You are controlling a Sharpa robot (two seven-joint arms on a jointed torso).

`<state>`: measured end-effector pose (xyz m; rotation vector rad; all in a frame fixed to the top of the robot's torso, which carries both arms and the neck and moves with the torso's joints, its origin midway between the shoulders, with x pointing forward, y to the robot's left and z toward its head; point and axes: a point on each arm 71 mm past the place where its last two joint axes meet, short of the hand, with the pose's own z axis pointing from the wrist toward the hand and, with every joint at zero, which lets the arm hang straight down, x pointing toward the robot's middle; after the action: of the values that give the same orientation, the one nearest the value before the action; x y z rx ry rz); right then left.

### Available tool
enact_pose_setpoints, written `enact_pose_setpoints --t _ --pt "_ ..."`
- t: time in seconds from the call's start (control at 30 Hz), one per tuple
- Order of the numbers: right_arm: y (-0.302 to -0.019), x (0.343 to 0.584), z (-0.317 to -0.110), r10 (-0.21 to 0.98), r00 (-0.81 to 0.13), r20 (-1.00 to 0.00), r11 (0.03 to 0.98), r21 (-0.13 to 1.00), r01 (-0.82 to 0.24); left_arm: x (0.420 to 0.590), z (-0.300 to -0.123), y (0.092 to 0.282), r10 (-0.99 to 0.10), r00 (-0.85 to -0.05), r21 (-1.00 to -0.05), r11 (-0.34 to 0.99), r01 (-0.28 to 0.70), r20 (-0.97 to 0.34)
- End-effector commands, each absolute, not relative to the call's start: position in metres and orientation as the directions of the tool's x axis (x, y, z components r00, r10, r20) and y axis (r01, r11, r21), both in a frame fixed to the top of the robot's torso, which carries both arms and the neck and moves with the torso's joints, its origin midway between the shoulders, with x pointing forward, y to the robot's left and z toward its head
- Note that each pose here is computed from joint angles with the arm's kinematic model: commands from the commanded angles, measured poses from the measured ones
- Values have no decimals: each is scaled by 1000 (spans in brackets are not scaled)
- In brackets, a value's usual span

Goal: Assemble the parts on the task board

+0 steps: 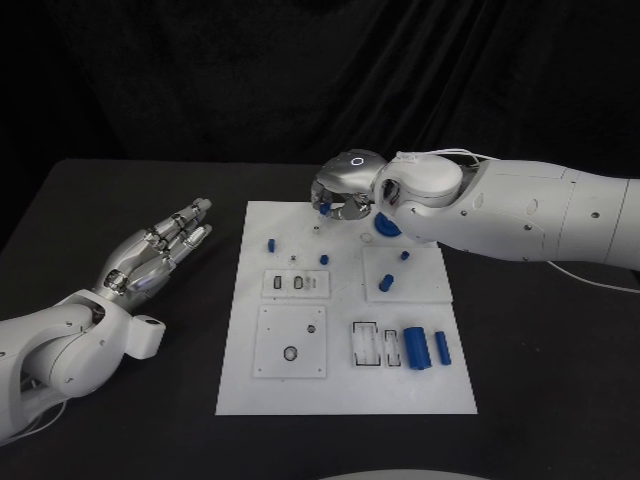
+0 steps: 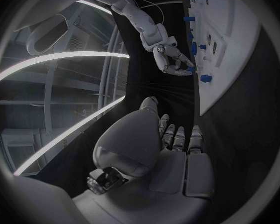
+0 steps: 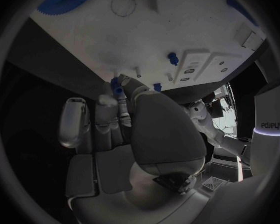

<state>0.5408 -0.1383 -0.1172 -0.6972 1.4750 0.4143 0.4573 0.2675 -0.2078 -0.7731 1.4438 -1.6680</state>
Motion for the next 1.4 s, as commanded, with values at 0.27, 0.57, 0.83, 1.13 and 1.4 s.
enact_pose_setpoints --t 0.27,0.57,0.83,1.13,1.4 --pt "-138 546 -122 -189 51 -981 747 -177 -640 454 -192 267 -850 -526 -927 -166 335 -38" --pt "-134 546 -125 -196 42 -980 742 -176 -646 455 -193 266 -848 -528 -928 -167 333 -37" --pt "-132 549 -127 -202 37 -979 744 -178 -644 456 -193 266 -848 -529 -929 -166 332 -37" --pt "-130 552 -129 -214 27 -976 751 -182 -635 457 -194 266 -847 -531 -929 -166 329 -37" --pt "-131 555 -131 -233 9 -973 766 -189 -614 457 -194 266 -847 -531 -931 -164 327 -37"
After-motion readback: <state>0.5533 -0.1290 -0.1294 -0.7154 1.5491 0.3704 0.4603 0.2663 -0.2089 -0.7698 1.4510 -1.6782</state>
